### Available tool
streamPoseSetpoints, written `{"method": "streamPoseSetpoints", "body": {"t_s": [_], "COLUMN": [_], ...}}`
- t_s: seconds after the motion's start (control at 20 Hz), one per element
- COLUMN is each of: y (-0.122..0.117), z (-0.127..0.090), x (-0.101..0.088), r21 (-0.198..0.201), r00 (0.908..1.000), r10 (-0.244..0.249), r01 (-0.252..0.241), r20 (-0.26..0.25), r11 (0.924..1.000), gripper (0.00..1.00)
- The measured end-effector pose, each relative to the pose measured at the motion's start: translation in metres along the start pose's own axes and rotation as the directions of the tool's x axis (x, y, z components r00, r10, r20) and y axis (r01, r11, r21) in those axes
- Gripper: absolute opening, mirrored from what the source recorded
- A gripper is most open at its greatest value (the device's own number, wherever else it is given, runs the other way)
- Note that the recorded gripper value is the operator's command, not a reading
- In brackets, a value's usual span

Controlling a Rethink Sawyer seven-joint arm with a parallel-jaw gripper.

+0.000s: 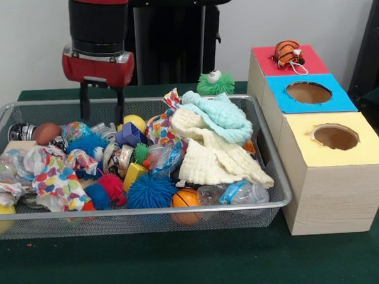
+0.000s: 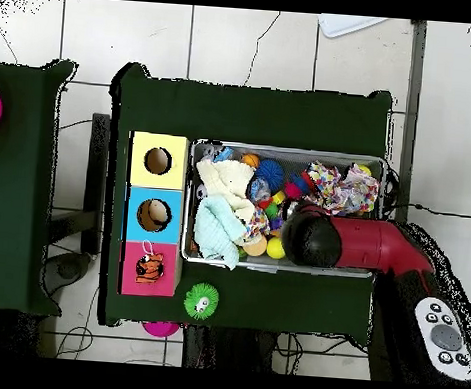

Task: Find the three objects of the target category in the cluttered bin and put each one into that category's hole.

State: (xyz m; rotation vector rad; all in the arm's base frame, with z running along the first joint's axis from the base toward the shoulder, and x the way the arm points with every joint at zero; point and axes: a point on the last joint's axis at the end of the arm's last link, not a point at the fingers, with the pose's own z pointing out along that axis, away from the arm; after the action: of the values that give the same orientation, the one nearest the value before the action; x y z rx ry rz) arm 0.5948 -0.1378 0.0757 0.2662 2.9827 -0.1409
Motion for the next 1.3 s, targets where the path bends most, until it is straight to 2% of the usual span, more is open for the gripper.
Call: {"method": "streamPoseSetpoints", "body": {"t_s": [0.15, 0.25, 0.3, 0.7, 0.95, 1.3], "y": [0.007, 0.019, 0.021, 0.056, 0.089, 0.128], "z": [-0.002, -0.004, -0.005, -0.013, -0.029, -0.051], "x": [0.004, 0.009, 0.01, 0.009, 0.005, -0.002], "r21": [-0.025, -0.054, -0.058, -0.095, -0.102, -0.127], "r00": [0.9986, 0.9943, 0.9936, 0.9907, 0.9901, 0.9888], "r10": [0.022, 0.037, 0.038, 0.021, -0.013, -0.02], "r01": [-0.023, -0.043, -0.045, -0.034, -0.002, 0.001], "r20": [-0.048, -0.1, -0.106, -0.135, -0.14, -0.148], "r11": [0.9994, 0.9976, 0.9973, 0.9949, 0.9947, 0.9919], "gripper": [1.0, 1.0, 1.0, 1.0, 1.0, 1.0]}}
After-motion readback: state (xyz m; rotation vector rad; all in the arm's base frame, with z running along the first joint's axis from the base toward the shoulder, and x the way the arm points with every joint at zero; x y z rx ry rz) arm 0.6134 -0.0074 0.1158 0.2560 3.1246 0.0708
